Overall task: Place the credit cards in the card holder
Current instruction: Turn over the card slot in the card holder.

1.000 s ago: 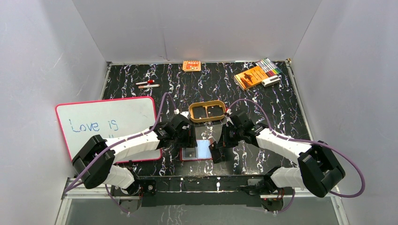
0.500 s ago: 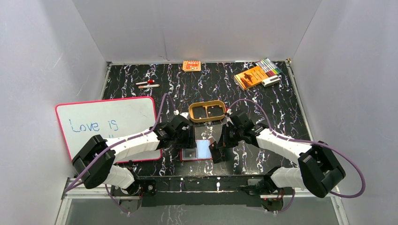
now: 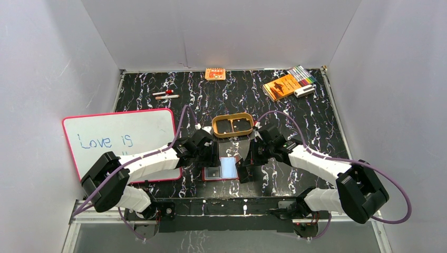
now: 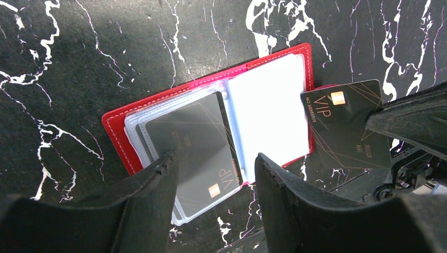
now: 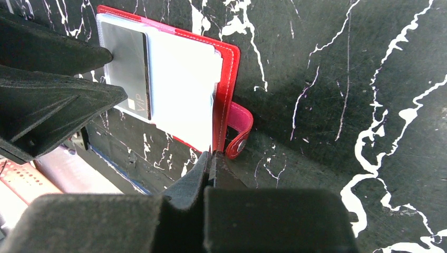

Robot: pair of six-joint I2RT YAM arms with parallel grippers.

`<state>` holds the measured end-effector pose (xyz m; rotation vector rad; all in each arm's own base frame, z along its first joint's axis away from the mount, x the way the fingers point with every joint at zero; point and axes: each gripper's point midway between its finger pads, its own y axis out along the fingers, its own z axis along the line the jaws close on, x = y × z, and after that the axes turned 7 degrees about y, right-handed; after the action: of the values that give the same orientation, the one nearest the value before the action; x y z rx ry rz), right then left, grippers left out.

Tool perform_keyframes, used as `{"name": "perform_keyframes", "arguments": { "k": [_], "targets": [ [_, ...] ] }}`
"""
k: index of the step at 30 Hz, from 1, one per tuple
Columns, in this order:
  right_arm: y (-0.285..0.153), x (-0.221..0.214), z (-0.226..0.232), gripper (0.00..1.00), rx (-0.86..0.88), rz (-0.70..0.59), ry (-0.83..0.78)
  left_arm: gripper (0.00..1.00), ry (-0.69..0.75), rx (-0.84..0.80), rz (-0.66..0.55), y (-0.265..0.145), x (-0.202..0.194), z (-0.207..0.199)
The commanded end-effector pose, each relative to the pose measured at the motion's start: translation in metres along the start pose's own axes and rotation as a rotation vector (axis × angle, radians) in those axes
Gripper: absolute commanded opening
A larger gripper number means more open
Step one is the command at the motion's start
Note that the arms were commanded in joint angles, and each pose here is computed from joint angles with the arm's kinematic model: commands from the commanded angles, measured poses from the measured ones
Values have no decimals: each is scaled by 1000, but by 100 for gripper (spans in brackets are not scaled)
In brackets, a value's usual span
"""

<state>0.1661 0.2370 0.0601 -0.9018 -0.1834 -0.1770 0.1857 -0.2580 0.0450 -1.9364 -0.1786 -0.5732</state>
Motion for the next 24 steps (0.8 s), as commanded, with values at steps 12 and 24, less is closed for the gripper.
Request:
{"name": "perform_keyframes", "arguments": {
  "k": [12, 24],
  "targets": [
    [0, 0, 27, 0, 145, 15, -48, 52, -2, -1, -13, -3, 2, -1],
    [-1, 0, 48, 0, 256, 28, -89, 58, 4, -112, -56, -17, 19, -27]
  ]
}}
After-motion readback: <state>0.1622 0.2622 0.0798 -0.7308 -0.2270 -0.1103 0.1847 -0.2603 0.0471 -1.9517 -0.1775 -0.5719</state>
